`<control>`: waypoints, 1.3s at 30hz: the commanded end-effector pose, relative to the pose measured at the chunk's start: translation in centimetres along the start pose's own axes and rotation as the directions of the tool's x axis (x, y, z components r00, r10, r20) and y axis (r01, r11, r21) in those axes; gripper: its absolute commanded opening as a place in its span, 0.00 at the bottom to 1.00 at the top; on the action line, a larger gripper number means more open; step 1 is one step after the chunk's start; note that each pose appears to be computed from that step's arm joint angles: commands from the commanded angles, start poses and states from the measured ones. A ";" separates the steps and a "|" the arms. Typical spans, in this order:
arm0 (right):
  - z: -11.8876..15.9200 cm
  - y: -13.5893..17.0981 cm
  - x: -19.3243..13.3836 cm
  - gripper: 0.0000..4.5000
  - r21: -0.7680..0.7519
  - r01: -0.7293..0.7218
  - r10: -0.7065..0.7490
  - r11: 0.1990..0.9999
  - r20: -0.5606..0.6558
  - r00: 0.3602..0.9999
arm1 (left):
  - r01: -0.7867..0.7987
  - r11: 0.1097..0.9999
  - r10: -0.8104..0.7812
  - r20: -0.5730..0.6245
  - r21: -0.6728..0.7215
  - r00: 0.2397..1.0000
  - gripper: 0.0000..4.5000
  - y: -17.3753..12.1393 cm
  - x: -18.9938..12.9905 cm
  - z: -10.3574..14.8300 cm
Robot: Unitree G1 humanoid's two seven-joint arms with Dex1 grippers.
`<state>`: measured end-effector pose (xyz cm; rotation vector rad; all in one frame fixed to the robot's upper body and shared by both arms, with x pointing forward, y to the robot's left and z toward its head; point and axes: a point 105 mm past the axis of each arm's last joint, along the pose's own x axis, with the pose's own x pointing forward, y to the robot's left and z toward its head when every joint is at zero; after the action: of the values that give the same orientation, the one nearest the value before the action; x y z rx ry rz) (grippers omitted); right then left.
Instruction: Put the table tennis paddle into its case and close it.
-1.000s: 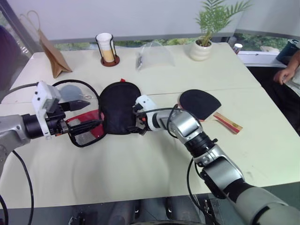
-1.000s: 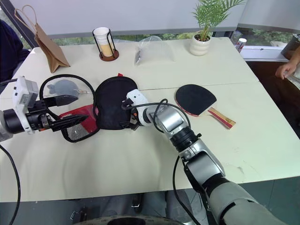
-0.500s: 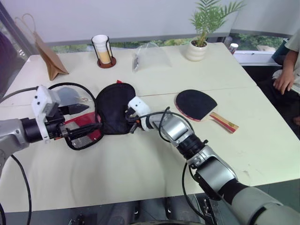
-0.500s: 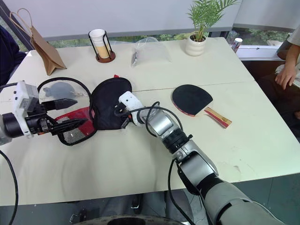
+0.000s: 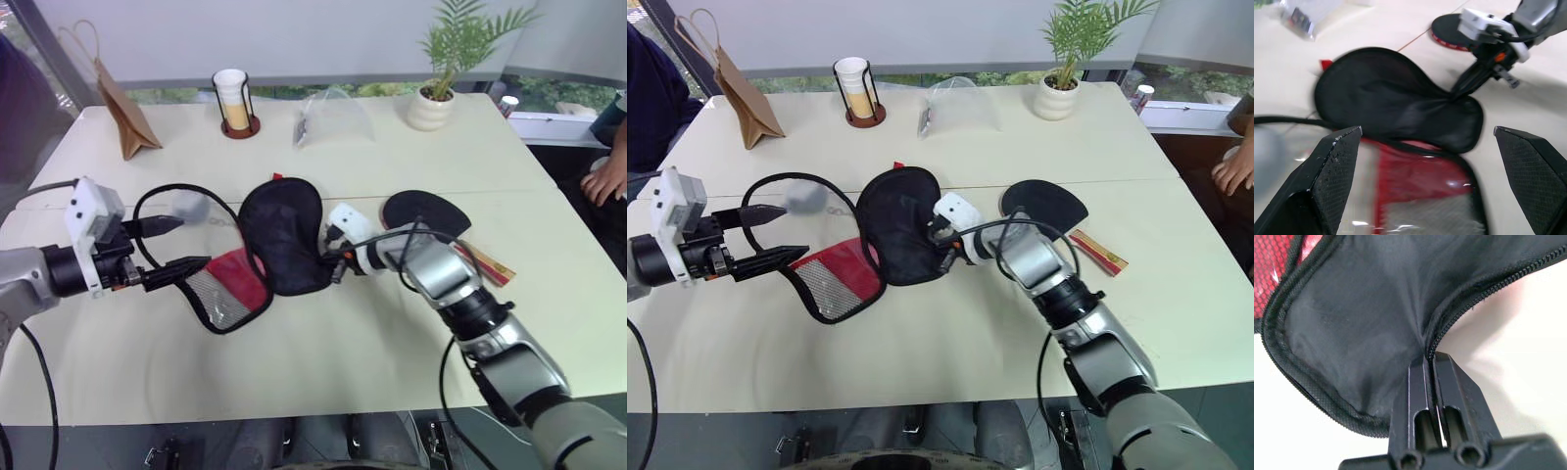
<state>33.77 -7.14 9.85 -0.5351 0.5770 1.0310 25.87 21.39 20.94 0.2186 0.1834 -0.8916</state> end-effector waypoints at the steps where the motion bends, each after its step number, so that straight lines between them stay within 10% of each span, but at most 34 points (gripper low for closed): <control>1: 0.1 -0.5 -2.6 0.00 -0.074 0.001 0.000 0.997 0.014 1.000 | 0.010 0.999 -0.010 0.010 0.041 1.000 1.00 0.0 0.3 0.6; 24: -4.4 -4.9 -8.3 0.00 -0.091 0.094 -0.101 0.991 -0.077 0.992 | 0.072 0.996 -0.073 0.011 0.049 0.997 1.00 -0.5 2.0 0.2; 33: -2.4 -6.7 -12.0 0.96 -0.052 0.250 -0.250 0.967 0.008 0.968 | 0.096 0.994 -0.097 0.016 0.044 0.995 1.00 -0.9 2.6 0.1; 39: -6.3 -9.3 -18.4 0.98 -0.024 0.463 -0.463 0.886 -0.103 0.880 | 0.119 0.992 -0.120 0.025 0.045 0.992 1.00 -1.0 3.2 0.3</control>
<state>33.87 -25.57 17.76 -0.6696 0.5367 0.5945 27.08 18.57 19.56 0.2183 0.1891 -1.0032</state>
